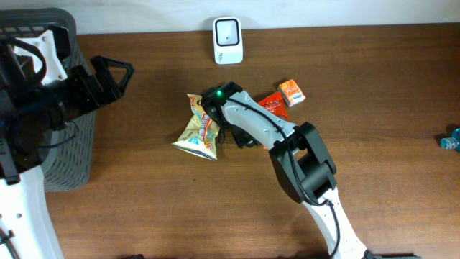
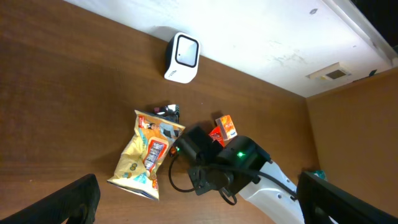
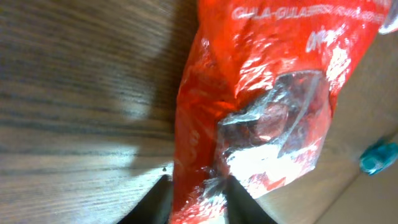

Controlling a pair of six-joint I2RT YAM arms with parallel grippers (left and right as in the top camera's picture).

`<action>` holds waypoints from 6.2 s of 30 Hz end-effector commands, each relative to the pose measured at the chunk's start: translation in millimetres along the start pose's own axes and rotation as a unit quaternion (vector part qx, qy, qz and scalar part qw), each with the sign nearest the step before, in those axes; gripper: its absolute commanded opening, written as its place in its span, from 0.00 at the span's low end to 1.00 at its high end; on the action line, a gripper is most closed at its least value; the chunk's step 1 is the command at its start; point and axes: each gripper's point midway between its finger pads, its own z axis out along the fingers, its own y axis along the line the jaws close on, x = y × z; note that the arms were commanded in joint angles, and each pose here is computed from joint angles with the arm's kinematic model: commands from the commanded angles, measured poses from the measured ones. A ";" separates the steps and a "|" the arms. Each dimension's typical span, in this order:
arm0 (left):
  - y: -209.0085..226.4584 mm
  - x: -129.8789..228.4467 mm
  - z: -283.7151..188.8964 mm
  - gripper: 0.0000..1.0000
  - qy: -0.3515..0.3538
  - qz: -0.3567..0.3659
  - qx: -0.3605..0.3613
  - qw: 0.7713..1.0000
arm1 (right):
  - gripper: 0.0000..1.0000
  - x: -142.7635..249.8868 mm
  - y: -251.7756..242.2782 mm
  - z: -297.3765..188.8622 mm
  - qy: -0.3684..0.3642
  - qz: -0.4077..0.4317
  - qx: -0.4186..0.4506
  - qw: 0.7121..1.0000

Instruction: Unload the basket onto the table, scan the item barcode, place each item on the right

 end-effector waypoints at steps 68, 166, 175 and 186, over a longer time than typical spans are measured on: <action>-4.2 -0.2 -1.9 0.99 -0.002 0.013 0.007 1.000 | 0.62 -48.9 -73.5 19.5 0.006 0.188 -0.559 0.808; 47.5 138.7 180.5 0.00 0.270 -0.030 0.057 0.961 | 0.04 -50.1 -26.9 -159.9 -0.106 0.049 -0.551 0.826; 45.3 206.2 281.2 0.00 0.341 0.008 0.075 0.937 | 0.04 -51.2 -24.0 -168.9 -0.114 0.041 -0.573 0.811; 66.0 236.8 340.1 0.00 0.350 -0.036 0.056 0.934 | 0.09 -65.2 -16.7 -184.0 -0.136 0.045 -0.599 0.788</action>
